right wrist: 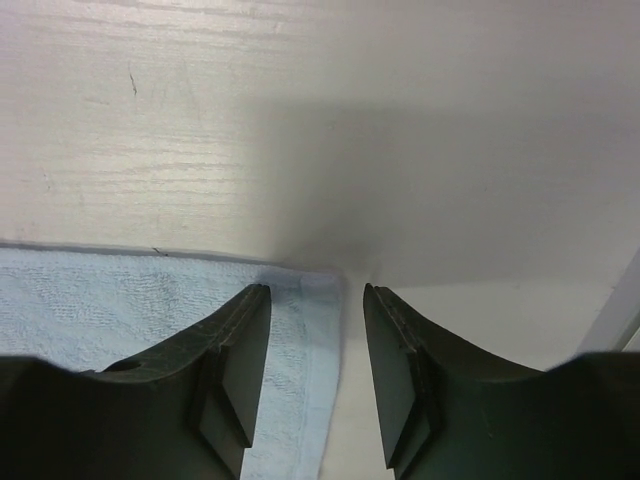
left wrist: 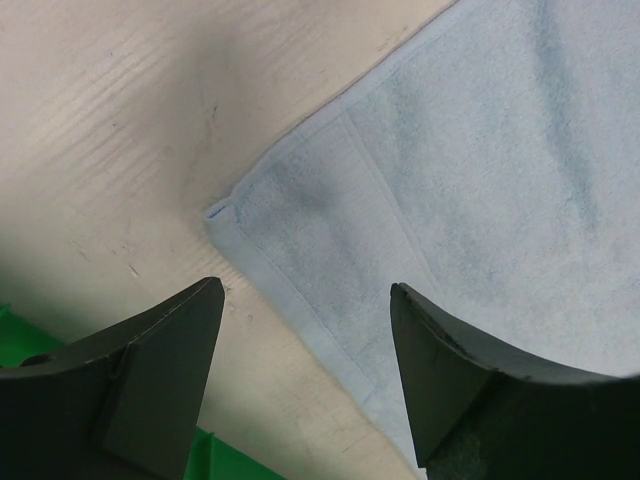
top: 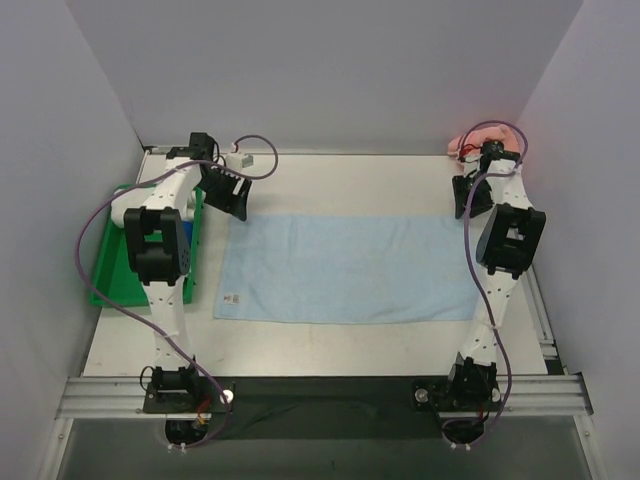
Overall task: Roll the towels
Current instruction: Flatten the towel
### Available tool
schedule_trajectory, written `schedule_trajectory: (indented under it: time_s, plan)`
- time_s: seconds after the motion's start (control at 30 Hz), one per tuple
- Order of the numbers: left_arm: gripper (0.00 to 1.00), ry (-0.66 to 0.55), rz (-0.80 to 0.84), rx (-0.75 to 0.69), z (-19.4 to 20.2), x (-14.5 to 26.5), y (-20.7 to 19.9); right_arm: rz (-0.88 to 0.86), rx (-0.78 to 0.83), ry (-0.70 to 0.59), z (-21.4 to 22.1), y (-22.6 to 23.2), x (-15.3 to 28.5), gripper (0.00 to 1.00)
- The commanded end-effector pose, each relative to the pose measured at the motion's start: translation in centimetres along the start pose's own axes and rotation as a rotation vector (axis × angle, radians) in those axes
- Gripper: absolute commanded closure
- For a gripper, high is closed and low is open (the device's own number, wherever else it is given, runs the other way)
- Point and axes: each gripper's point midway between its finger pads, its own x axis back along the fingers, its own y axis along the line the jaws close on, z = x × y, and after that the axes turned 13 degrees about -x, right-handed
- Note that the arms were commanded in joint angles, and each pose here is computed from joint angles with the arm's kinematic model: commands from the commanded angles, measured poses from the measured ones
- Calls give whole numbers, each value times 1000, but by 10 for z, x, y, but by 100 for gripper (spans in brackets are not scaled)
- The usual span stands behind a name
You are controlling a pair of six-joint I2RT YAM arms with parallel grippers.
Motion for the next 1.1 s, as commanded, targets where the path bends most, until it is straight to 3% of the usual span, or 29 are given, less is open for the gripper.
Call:
schedule_trajectory:
  time_s: [0.0, 0.23, 0.4, 0.63, 0.83, 1.07]
  plan:
    - [22, -51, 4, 22, -11, 0, 11, -23, -12, 19, 2, 5, -3, 58]
    - [18, -28, -21, 40, -8, -8, 20, -75, -24, 43, 12, 14, -7, 72]
    - [19, -5, -64, 31, -10, -14, 31, -83, -36, 31, 8, 16, -4, 100]
    - [33, 72, -84, -8, 1, -32, 37, -72, -28, 17, 3, 14, 0, 100]
    - [39, 88, -67, -9, 6, -39, 34, -69, -20, 1, -1, 14, 5, 100]
    - [63, 82, -54, 12, 6, -45, 34, -73, -13, -4, -2, 14, 9, 100]
